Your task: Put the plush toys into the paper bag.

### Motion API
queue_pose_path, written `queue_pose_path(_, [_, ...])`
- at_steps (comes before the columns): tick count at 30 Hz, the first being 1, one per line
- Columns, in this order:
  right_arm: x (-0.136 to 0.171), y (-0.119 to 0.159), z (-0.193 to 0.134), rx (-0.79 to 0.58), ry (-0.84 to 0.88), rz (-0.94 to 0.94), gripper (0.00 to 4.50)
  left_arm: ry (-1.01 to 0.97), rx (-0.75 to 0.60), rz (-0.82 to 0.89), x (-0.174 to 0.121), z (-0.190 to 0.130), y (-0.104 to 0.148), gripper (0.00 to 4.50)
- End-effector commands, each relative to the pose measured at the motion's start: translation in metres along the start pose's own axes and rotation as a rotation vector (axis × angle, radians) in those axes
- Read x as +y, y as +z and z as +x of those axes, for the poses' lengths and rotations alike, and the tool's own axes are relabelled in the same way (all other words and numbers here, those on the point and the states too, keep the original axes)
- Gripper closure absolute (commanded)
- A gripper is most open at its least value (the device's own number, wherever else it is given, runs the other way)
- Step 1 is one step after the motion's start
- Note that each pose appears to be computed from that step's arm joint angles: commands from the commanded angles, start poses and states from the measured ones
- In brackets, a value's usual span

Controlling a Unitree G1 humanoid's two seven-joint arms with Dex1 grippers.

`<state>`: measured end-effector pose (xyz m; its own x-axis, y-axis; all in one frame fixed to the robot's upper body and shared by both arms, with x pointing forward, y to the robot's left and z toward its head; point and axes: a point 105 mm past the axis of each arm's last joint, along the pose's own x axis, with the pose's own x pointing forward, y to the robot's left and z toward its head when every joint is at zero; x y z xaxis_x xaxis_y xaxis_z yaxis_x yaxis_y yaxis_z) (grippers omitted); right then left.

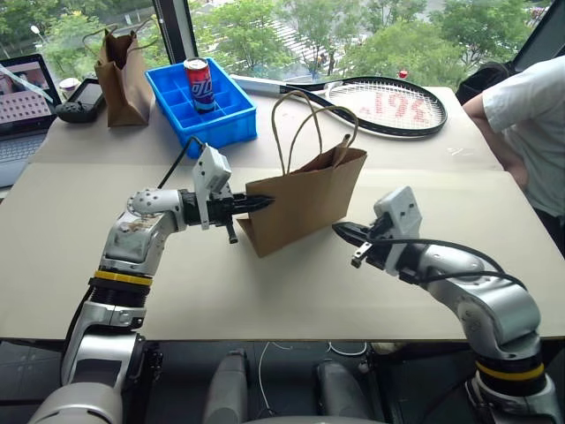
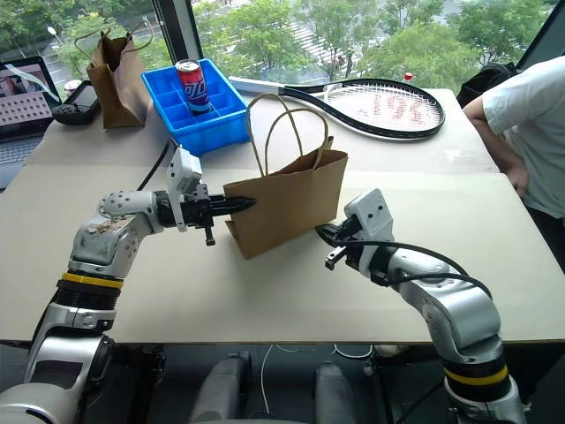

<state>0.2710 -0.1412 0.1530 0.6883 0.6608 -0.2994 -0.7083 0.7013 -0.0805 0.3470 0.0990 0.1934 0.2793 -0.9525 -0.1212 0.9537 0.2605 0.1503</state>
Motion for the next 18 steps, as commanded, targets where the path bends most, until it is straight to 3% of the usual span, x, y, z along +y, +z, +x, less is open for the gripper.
queue_pose_path(1, [0.002, -0.001, -0.037, 0.045, 0.029, -0.032, 4.50, -0.150, -0.046, 0.075, -0.007, 0.000, 0.026, 4.48])
queue_pose_path(9, [-0.018, -0.011, -0.073, 0.142, -0.053, -0.051, 4.50, -0.433, -0.013, 0.045, -0.033, 0.004, 0.015, 4.48])
queue_pose_path(14, [-0.020, -0.012, -0.076, 0.144, -0.070, -0.044, 4.50, -0.408, 0.017, 0.094, -0.028, 0.007, 0.004, 4.48])
queue_pose_path(17, [-0.022, -0.013, -0.078, 0.147, -0.075, -0.042, 4.50, -0.397, 0.035, 0.007, -0.024, 0.004, -0.001, 4.48])
queue_pose_path(18, [-0.024, -0.014, -0.080, 0.150, -0.077, -0.040, 4.50, -0.400, 0.038, -0.012, -0.025, 0.002, -0.001, 4.20])
